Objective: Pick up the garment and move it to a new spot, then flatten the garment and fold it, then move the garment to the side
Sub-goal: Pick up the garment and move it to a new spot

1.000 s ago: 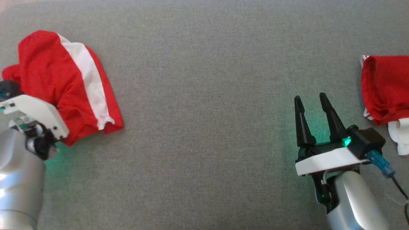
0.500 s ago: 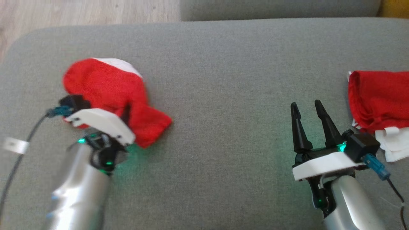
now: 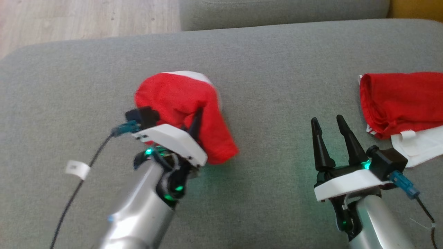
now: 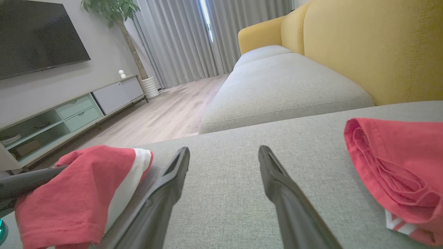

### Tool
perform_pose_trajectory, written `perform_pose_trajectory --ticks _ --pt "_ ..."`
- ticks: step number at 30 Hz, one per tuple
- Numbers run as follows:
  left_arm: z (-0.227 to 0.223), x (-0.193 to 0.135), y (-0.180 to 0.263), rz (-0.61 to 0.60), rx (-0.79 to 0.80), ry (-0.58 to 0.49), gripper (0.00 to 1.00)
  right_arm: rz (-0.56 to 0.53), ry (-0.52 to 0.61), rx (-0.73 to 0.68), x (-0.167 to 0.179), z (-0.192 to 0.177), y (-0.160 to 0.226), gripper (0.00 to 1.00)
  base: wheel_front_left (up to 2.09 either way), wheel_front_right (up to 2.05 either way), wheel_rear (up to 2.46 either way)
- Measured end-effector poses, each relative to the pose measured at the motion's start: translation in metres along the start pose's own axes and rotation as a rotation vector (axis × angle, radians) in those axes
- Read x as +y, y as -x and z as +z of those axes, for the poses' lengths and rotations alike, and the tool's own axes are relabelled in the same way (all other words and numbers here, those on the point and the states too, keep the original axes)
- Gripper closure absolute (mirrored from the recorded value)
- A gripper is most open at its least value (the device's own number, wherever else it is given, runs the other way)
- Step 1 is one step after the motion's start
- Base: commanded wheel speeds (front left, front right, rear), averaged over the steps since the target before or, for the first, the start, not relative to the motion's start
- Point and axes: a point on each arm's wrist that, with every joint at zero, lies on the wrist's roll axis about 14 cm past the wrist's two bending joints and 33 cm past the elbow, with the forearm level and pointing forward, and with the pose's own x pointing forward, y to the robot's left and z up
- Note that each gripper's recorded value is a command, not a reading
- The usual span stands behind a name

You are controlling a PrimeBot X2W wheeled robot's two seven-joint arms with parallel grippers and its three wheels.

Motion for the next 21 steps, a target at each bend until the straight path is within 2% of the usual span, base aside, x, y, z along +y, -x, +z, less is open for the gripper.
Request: perform_pose_trajectory --ticks 3,4,5,6,14,21 --pt "-0.006 -0.017 -0.005 -0.026 -0.020 0.006 1.00 -0.011 0.000 0.003 -0.004 -0.001 0.001 0.00 0.00 0.00 0.00" --pt "-0.006 -0.021 -0.006 -0.032 -0.031 0.005 0.89 -0.015 0.000 0.004 -0.005 -0.001 0.002 0.00 0.00 0.00 0.00" --pt "-0.005 -0.024 -0.007 -0.034 -0.050 -0.003 0.36 -0.017 0.000 0.004 -0.006 -0.001 0.002 0.00 0.00 0.00 0.00" --pt "-0.004 -0.026 -0.009 -0.031 -0.068 -0.012 0.00 -0.020 0.000 0.005 -0.007 -0.002 0.003 0.00 0.00 0.00 0.00" --pt "0.039 -0.026 -0.011 -0.034 -0.261 -0.148 0.00 -0.024 0.001 -0.004 -0.008 0.001 0.003 0.00 0.00 0.00 0.00" --pt "0.081 0.029 0.026 0.064 -0.400 -0.300 0.00 -0.006 0.004 -0.033 -0.001 0.012 0.001 0.00 0.00 0.00 0.00"
